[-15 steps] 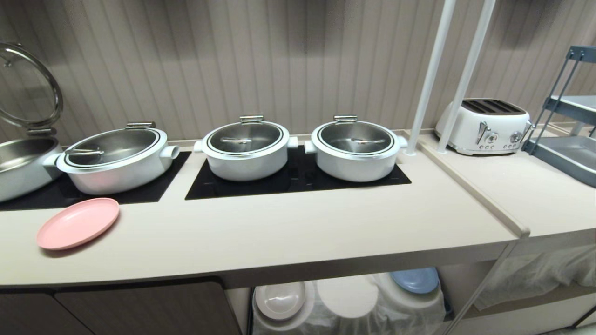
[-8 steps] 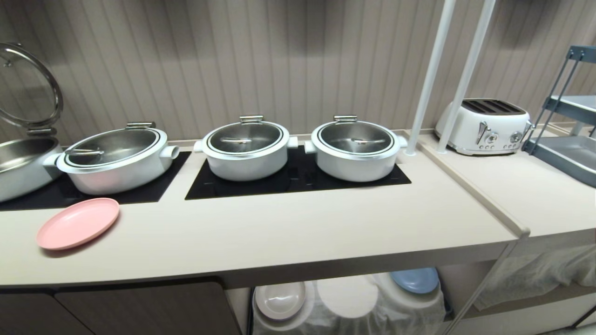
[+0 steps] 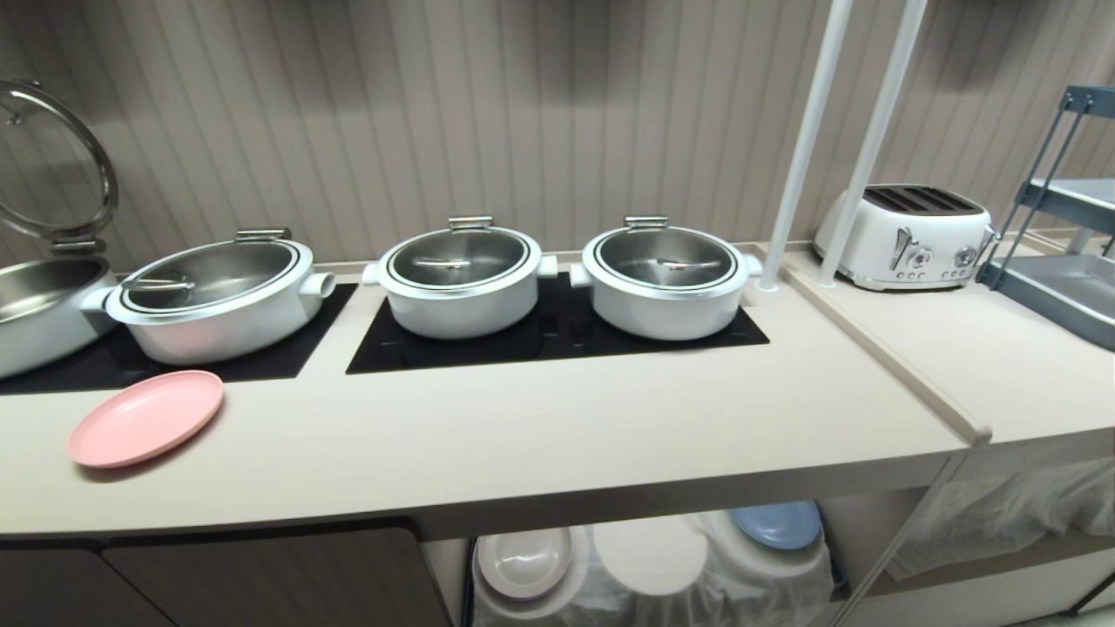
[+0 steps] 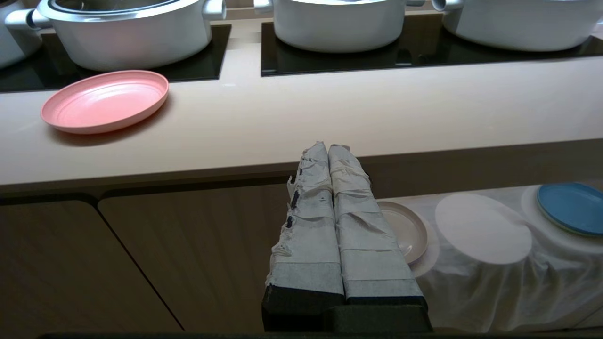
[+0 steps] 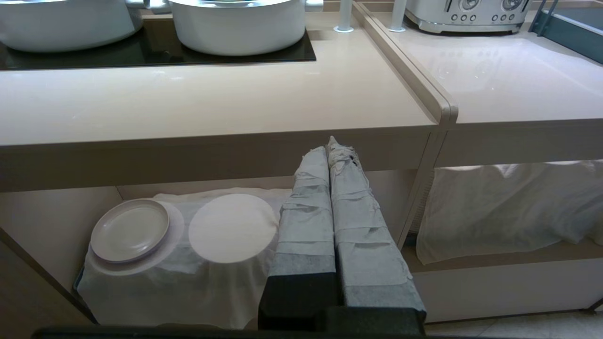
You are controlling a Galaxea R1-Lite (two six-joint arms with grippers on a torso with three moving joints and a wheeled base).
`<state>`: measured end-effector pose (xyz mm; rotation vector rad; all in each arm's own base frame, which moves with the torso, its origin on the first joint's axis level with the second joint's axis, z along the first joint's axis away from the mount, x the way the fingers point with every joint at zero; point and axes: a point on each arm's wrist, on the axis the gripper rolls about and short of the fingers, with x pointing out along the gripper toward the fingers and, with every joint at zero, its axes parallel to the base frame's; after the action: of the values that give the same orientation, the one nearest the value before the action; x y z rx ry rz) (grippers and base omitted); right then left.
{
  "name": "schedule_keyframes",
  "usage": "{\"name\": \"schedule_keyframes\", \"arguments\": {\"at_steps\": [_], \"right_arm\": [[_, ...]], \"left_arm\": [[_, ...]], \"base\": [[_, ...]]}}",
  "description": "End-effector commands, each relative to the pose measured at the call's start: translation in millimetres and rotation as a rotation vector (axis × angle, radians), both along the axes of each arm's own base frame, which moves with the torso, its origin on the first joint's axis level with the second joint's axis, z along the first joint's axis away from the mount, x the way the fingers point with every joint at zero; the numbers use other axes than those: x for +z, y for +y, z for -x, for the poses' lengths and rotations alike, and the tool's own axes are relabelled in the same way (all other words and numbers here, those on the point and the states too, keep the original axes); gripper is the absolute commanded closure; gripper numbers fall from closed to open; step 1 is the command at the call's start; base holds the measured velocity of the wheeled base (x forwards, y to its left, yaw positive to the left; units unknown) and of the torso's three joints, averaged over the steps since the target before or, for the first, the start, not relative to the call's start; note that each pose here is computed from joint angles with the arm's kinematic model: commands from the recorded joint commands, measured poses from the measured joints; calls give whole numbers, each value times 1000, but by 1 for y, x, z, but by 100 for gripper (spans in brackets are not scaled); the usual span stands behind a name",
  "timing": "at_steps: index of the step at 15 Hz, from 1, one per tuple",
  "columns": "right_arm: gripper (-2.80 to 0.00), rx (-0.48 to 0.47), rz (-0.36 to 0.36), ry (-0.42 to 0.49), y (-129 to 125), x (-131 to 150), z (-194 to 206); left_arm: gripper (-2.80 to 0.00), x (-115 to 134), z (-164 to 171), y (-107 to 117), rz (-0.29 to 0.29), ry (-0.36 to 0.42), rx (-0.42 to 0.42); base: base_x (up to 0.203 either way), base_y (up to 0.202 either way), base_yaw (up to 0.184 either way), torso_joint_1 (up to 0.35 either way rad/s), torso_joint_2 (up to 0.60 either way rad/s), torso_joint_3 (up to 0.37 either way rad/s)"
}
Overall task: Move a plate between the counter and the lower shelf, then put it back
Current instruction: Pick up the plate
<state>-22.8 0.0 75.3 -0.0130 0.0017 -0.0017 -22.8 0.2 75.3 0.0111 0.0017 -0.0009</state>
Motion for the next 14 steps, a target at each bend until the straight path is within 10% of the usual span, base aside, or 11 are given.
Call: {"name": "schedule_keyframes", "arguments": {"at_steps": [1,14], "right_arm": [[0,0,1,0,0,0,0],[0,0,1,0,0,0,0]], "left_arm": [[0,0,0,0,3,1,1],[0,0,0,0,16,1,2]], "base": [[0,0,0,0,0,0],[1,89,1,1,1,2]]}}
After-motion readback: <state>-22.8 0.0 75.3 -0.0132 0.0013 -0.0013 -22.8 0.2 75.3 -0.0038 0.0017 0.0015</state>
